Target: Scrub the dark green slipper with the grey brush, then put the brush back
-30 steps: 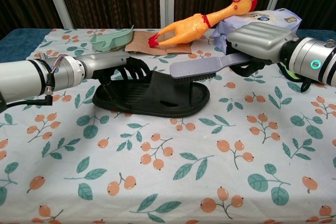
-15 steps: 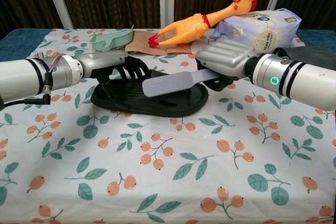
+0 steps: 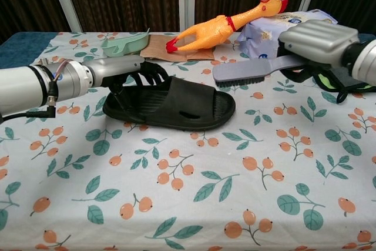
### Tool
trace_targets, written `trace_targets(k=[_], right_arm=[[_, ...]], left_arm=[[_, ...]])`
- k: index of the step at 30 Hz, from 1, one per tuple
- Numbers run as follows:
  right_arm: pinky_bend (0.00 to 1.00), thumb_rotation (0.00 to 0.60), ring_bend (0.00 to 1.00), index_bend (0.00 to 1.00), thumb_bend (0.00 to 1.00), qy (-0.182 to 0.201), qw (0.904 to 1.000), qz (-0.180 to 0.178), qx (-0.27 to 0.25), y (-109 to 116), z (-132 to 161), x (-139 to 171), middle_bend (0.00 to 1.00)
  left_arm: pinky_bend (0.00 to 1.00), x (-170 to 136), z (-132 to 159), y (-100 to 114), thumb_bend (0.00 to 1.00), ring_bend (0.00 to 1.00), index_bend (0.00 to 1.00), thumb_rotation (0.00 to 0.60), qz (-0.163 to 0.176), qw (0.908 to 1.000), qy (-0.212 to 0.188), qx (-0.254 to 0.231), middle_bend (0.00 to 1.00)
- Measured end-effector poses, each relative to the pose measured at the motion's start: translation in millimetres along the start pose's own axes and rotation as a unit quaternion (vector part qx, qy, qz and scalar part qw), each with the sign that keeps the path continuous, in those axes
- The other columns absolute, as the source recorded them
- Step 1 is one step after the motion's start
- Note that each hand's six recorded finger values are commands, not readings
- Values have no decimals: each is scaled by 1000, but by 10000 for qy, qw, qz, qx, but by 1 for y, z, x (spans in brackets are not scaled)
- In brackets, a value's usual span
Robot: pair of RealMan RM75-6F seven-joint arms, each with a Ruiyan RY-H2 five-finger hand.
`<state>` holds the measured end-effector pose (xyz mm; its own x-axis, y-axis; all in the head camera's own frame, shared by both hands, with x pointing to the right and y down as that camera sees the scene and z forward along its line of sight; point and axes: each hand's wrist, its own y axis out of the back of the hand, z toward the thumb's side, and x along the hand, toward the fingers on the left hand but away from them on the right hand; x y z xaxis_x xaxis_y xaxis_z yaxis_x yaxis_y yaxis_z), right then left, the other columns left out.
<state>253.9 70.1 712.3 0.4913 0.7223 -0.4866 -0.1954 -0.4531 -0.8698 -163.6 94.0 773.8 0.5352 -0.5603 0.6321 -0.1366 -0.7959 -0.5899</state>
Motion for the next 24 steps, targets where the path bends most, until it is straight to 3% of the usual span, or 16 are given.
trace_targets(k=[2, 6, 12, 15, 16, 17, 19, 21, 24], right_arm=[[1000, 600, 1000, 1000, 699, -130, 9998, -61, -166, 7, -12, 11, 977], [1000, 600, 1000, 1000, 699, -435, 9983, 59, -394, 7, -33, 24, 977], [988, 600, 984, 1000, 642, -708, 9942, 607, -526, -26, -45, 30, 947], [890, 600, 870, 977, 573, -829, 9917, 780, -599, -45, -46, 27, 848], [820, 600, 791, 915, 529, -870, 9904, 859, -643, -53, -44, 25, 781], [698, 600, 664, 784, 454, -891, 9894, 920, -679, -59, -43, 24, 673], [439, 600, 395, 408, 300, -918, 9877, 1010, -757, -69, -40, 22, 435], [294, 600, 231, 145, 188, -940, 9872, 1012, -795, -69, -40, 22, 268], [180, 600, 96, 1, 98, -963, 9865, 1009, -854, -65, -42, 25, 116]], left_arm=[[224, -2, 3, 4, 32, 68, 155, 600, 73, 10000, -61, -9, 136], [202, -7, 9, 14, 32, 46, 148, 600, 286, 9994, -189, -25, 108], [197, -23, 9, 35, 32, 46, 148, 600, 595, 9979, -259, -85, 108], [197, -36, 0, 48, 32, 46, 147, 600, 814, 9964, -186, -135, 108], [197, -41, -4, 53, 32, 46, 147, 600, 898, 9957, -144, -154, 108], [197, -45, -7, 57, 32, 46, 147, 600, 962, 9952, -112, -166, 109], [197, -54, -14, 66, 32, 46, 147, 600, 1115, 9936, -38, -177, 109], [197, -62, -20, 74, 32, 46, 148, 600, 1246, 9921, 28, -175, 108], [197, -77, -31, 85, 32, 46, 147, 600, 1459, 9891, 146, -146, 108]])
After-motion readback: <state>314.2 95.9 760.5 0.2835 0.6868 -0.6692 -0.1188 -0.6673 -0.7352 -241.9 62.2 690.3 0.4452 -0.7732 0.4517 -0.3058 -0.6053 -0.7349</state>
